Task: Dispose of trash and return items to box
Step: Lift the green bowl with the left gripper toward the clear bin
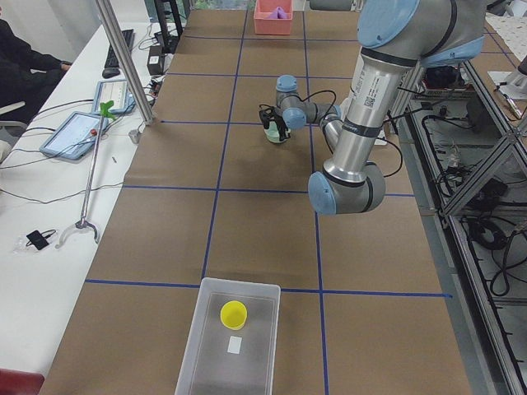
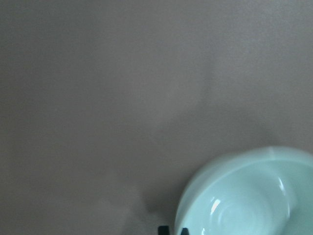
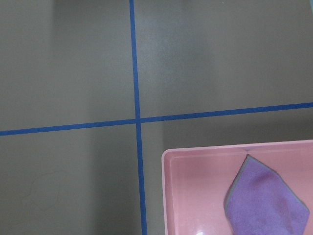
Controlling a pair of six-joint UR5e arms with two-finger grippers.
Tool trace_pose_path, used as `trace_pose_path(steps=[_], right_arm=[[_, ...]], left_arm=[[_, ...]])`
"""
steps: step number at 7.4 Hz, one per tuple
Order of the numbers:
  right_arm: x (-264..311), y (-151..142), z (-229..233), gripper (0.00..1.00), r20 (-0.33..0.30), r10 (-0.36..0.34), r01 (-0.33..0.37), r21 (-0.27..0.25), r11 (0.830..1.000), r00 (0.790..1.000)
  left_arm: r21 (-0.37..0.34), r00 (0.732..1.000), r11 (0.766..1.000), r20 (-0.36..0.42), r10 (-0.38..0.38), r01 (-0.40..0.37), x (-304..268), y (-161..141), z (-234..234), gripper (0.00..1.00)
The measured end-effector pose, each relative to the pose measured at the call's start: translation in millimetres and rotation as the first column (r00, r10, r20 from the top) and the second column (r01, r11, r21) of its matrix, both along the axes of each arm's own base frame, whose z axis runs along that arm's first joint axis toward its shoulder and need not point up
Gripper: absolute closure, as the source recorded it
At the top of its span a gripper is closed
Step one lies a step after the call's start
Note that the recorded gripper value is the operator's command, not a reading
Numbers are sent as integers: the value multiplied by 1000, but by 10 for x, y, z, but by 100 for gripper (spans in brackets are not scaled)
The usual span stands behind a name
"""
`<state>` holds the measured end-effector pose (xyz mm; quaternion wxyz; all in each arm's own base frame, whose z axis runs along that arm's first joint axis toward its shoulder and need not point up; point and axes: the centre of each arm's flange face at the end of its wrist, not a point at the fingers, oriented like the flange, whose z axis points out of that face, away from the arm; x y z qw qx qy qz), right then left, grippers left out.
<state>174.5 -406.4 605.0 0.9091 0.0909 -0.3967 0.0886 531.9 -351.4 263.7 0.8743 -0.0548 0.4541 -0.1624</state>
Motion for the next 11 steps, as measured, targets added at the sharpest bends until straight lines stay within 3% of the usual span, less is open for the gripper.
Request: trace_pose_path(steps=[2, 4, 5, 8, 11], right_arm=[[-3, 2, 11, 0, 0, 0, 0, -2, 1000, 1000], [-159, -5, 75, 0, -3, -37, 37, -18, 999, 999], [-339, -47, 111, 0, -5, -81, 80, -27, 996, 997], [-747, -125, 188, 0, -13, -173, 172, -53, 984, 985], [-817, -78, 283, 0, -26, -186, 184, -81, 980, 982]], left_arm=[[-20, 997, 1000, -76, -11, 10, -458, -224, -287, 100], [-94, 995, 995, -93, -42, 33, -1174, -814, -281, 100], [-96, 995, 995, -89, -40, 31, -1542, -1082, -204, 100], [0, 1000, 1000, -14, 8, -8, -2745, -1754, 180, 100], [99, 990, 992, 128, 65, -77, -4247, -2221, 937, 100]])
